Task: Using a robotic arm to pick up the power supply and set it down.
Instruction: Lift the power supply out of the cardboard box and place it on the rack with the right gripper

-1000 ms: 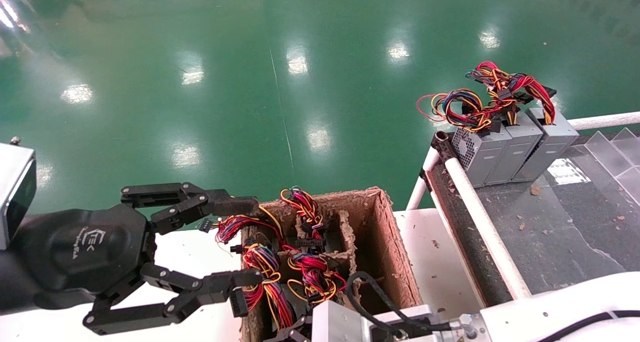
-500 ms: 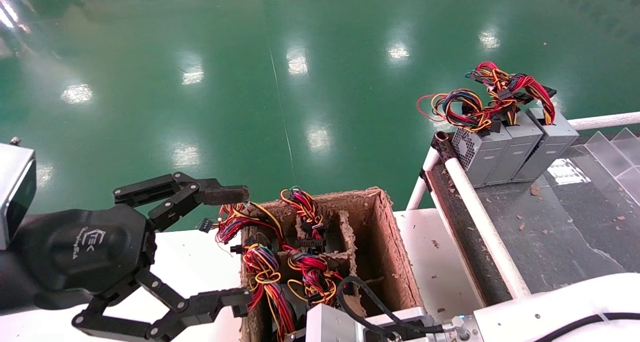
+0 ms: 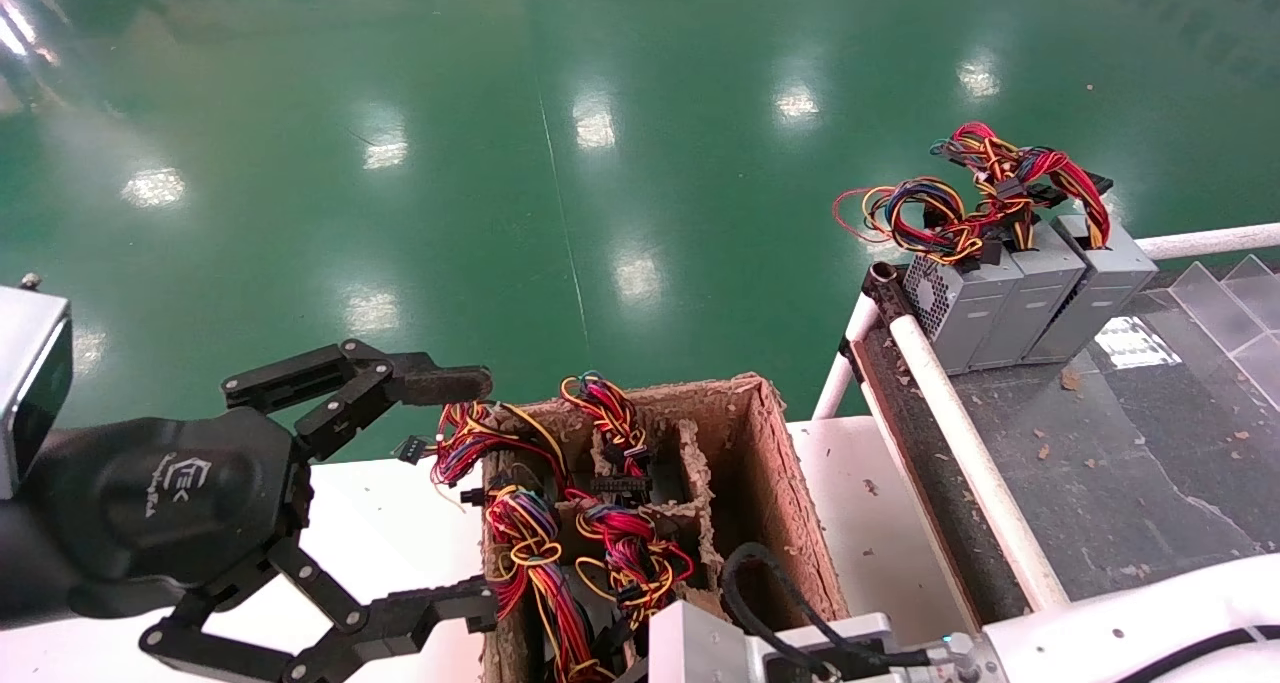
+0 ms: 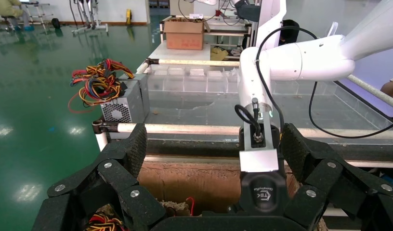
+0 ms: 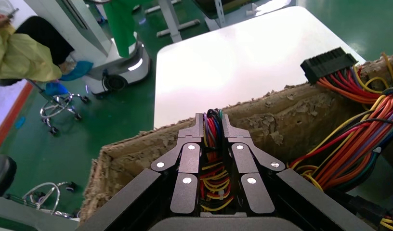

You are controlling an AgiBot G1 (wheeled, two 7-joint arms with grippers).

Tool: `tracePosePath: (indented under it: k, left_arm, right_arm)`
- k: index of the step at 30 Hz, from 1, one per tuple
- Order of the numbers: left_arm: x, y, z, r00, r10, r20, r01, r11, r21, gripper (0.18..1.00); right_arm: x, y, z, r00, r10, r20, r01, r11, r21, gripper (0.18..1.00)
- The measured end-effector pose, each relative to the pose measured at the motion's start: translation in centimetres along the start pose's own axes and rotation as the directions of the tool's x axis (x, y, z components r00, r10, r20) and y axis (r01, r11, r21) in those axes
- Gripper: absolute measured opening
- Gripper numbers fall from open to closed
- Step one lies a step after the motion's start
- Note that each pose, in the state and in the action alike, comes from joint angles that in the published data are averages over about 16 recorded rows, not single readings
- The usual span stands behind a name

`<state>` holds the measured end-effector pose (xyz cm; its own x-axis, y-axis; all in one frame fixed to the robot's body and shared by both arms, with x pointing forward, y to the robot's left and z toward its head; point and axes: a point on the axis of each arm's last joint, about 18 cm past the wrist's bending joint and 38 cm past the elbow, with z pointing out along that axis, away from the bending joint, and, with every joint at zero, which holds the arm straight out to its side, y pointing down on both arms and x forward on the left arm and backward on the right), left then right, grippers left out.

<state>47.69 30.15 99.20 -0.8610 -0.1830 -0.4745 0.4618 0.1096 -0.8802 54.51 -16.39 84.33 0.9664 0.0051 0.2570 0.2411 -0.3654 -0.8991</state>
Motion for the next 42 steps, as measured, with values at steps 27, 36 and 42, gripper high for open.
tracePosePath:
  k: [27, 36, 42]
  left_arm:
    - [0.0, 0.0, 0.0, 1.0, 0.0, 0.0, 0.0, 1.0, 0.0, 1.001]
    - [0.0, 0.0, 0.0, 1.0, 0.0, 0.0, 0.0, 1.0, 0.0, 1.001]
    - [0.0, 0.0, 0.0, 1.0, 0.0, 0.0, 0.0, 1.0, 0.0, 1.001]
  right_arm:
    - [-1.7, -8.1, -15.5, 0.983, -0.074, -0.169, 0.133, 0.921, 0.366, 0.25]
    - [-1.9, -10.1, -23.6, 0.922, -0.125, -0.367, 0.266, 0.893, 0.363, 0.25]
    - [-1.8, -10.5, -28.9, 0.843, -0.141, -0.519, 0.337, 0.891, 0.305, 0.25]
